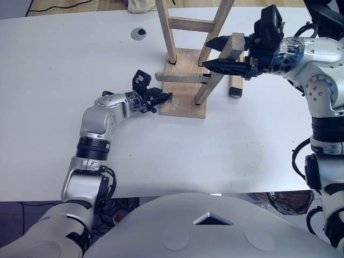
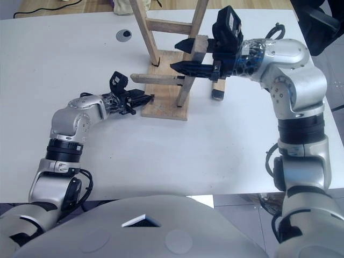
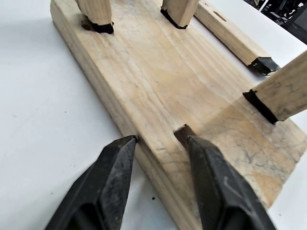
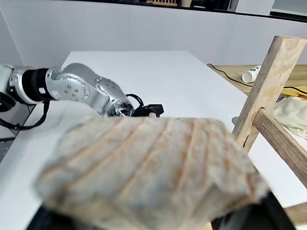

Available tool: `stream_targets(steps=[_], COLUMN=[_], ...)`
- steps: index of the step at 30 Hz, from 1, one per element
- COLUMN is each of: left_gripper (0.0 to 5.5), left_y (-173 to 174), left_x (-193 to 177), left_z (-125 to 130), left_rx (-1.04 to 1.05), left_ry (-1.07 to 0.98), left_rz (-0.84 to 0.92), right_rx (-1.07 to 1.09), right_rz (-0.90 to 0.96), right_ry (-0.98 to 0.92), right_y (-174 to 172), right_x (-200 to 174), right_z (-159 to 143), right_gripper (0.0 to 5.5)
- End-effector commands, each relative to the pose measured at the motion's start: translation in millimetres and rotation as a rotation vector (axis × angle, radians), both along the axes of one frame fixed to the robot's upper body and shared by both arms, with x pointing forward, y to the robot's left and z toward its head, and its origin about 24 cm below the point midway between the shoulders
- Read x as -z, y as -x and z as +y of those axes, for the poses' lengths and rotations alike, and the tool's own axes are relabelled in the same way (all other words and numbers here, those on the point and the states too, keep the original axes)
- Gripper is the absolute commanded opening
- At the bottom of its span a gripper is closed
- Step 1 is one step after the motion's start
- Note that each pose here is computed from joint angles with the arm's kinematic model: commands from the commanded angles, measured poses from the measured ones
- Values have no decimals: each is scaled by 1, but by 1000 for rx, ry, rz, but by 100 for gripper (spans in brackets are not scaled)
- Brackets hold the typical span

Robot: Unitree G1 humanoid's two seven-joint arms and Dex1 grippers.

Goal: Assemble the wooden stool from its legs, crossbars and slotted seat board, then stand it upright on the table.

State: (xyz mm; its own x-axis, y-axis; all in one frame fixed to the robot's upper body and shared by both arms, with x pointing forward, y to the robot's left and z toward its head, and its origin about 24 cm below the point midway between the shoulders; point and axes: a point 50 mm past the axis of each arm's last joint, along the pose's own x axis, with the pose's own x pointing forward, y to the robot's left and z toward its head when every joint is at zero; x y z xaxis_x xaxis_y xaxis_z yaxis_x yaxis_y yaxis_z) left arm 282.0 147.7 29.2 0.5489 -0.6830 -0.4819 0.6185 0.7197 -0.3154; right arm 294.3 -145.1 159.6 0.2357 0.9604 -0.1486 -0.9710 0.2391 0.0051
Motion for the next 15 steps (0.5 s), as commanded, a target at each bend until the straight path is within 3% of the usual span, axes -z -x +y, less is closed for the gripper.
stream_targets(steps=[1,9,13,15], left_gripper=[194,194,194,194], left_y=[17,19,18,18], left_x=[25,27,26,26], left_z=[-15,-15,-14,-13], left_rx=[59,43,43,43], left_ry=[-12,-7,-8,-10], left_rz=[136,138,136,136], right_rx=[184,89,108,118], right_rz=[662,511,431,421], right_ry=[372,276,73,9], right_y=[45,38,14,7], right_x=[167,138,100,88], right_z=[3,-2,-8,-12], right_gripper=[207,207,207,262])
